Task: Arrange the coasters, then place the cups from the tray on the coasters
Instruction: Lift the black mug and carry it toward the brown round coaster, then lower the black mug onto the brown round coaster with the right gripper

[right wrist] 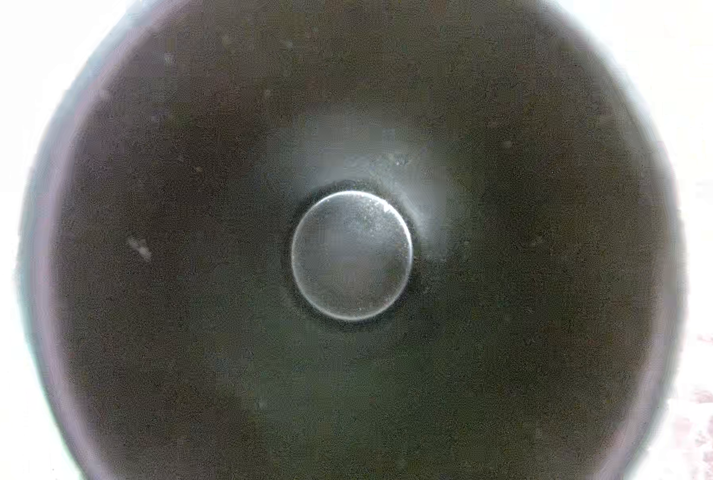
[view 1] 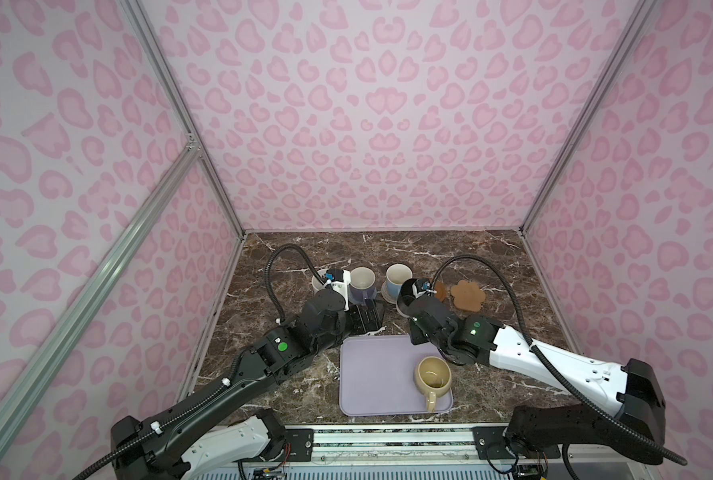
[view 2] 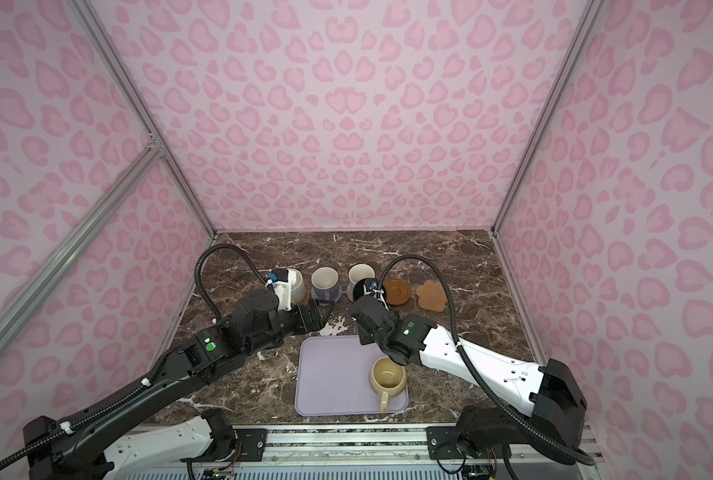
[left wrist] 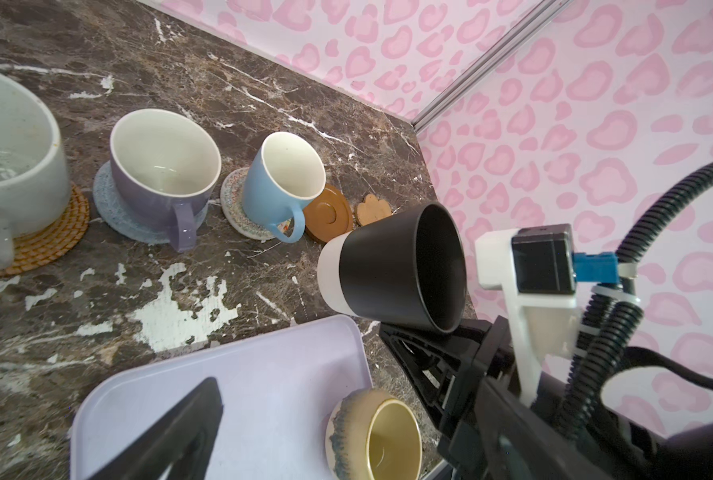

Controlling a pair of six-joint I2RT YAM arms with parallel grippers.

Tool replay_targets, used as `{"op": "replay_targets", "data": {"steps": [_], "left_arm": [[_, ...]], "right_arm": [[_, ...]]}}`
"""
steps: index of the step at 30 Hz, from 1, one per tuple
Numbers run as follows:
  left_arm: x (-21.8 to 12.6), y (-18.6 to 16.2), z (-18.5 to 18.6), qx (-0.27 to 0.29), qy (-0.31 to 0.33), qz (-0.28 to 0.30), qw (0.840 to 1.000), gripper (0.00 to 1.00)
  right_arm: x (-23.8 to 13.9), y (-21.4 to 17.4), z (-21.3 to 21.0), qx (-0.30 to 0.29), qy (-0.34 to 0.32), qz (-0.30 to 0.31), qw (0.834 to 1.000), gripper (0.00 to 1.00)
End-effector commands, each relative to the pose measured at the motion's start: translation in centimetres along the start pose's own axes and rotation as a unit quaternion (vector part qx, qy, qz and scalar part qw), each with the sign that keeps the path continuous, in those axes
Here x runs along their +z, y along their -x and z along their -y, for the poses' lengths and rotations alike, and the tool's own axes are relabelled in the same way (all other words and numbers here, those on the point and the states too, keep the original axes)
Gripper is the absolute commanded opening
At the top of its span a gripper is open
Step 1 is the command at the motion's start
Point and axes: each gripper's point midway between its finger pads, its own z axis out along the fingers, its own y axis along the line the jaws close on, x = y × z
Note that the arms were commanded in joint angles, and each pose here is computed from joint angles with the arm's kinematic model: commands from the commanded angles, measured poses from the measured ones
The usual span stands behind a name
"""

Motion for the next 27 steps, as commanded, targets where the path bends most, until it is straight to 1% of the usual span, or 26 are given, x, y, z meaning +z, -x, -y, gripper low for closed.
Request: {"op": "replay_targets", "data": {"steps": [1, 10, 16, 23, 27], "left_arm": [[0.6, 1.3, 2.3, 0.003, -0.035, 0.011, 0.999, 0.97], [3.7, 2.9, 5.1, 0.009, -0.047, 0.001, 0.999, 0.97], [6.7, 3.3, 6.2, 0.002, -0.039, -0.014, 0.999, 0.97], [9.7, 3.4, 6.2, -0.001, -0.023, -0.022, 0.999, 0.97], [11.4, 2.8, 5.0, -0.011, -0.008, -0.034, 0.999, 0.97]], "right_arm": [[-0.1, 2.0, 1.1, 0.016, 0.001, 0.033, 0.999, 0.0], [1.5, 3.9, 5.6, 0.059, -0.014, 0.032, 0.998, 0.0], [3.4, 4.7, 8.0, 0.085, -0.03, 0.029, 0.996, 0.0], [6.4, 4.9, 9.8, 0.097, -0.044, 0.011, 0.994, 0.0], [8.2, 4.8, 10.1, 0.096, -0.045, -0.011, 0.994, 0.0]]}}
